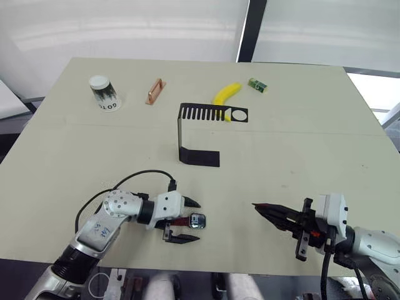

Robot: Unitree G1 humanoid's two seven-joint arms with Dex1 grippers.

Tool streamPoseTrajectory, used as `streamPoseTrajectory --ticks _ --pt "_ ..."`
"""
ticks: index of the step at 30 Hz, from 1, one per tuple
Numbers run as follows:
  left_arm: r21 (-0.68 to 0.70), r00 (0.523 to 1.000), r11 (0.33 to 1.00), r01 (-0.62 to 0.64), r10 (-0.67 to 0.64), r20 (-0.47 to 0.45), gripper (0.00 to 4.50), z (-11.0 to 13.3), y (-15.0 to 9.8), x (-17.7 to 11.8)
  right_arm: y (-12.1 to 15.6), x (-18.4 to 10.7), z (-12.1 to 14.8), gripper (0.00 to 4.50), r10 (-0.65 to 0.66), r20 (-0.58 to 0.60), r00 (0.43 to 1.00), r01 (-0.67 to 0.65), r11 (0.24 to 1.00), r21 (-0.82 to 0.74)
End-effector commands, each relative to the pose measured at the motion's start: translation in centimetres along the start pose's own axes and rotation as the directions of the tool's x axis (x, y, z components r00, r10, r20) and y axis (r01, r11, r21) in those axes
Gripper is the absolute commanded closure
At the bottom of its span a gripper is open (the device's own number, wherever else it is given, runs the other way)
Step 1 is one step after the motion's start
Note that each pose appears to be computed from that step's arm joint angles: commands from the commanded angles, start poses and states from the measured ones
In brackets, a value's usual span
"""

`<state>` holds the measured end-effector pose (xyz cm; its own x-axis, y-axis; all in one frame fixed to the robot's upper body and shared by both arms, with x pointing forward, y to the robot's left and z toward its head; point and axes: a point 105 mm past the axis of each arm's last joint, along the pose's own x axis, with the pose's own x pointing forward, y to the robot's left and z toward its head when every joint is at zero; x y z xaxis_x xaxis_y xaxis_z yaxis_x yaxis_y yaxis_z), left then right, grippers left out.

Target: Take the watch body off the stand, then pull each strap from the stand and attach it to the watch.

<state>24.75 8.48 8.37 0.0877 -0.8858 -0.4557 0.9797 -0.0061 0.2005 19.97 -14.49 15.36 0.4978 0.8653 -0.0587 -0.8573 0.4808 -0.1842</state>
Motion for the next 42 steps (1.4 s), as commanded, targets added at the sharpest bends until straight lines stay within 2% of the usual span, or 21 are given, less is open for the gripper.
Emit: streamPoseTrajectory --ticks 1,22,25,27,28,29,30,35,39,40,42 --pt "0.011 1.000 1.000 -0.017 0.017 0.009 0.04 0.4 0.0 0.4 0.5 0.2 0.9 4.50 0.010 0.032 0.999 -0.009 1.000 -0.024" --pt "-0.009 0.999 1.000 -0.023 0.023 -0.041 0.04 -1.8 -0.1 0.4 0.3 0.2 0.9 4.50 -0.002 0.033 0.999 0.003 1.000 -0.025" --pt "-0.013 0.998 1.000 -0.025 0.024 -0.050 0.76 -2.2 -0.2 0.4 0.3 0.2 1.0 4.50 -0.006 0.036 0.999 0.006 1.000 -0.025" --pt "-0.017 0.998 1.000 -0.025 0.024 -0.056 1.70 -2.4 -0.3 0.4 0.3 0.2 1.0 4.50 -0.006 0.036 0.999 0.007 1.000 -0.025" --pt "-0.020 0.998 0.999 -0.025 0.024 -0.060 2.00 -2.6 -0.4 0.4 0.3 0.1 1.0 4.50 -0.007 0.037 0.999 0.008 1.000 -0.025" --pt "-0.022 0.998 0.999 -0.027 0.026 -0.065 2.67 -2.7 -0.4 0.4 0.3 0.1 1.0 4.50 -0.007 0.037 0.999 0.008 1.000 -0.026" --pt "-0.026 0.997 0.999 -0.030 0.028 -0.070 2.88 -2.9 -0.5 0.4 0.3 0.1 1.0 4.50 -0.008 0.037 0.999 0.009 1.000 -0.026" --pt "-0.053 0.995 0.997 -0.054 0.049 -0.082 2.88 -3.7 -0.4 0.3 0.4 0.0 1.0 4.50 -0.007 0.042 0.999 0.008 1.000 -0.021" --pt "-0.066 0.996 0.995 -0.072 0.069 -0.054 2.88 -3.4 -0.1 0.2 0.5 0.0 1.0 4.50 -0.006 0.043 0.999 0.007 1.000 -0.019" --pt "-0.066 0.997 0.995 -0.069 0.067 -0.037 2.88 -3.0 0.0 0.2 0.5 0.0 1.0 4.50 -0.006 0.043 0.999 0.007 1.000 -0.021" --pt "-0.132 0.994 0.990 -0.042 0.055 0.098 2.88 -0.5 0.4 -0.1 0.5 0.1 1.2 4.50 -0.006 0.031 1.000 0.008 0.998 -0.068"
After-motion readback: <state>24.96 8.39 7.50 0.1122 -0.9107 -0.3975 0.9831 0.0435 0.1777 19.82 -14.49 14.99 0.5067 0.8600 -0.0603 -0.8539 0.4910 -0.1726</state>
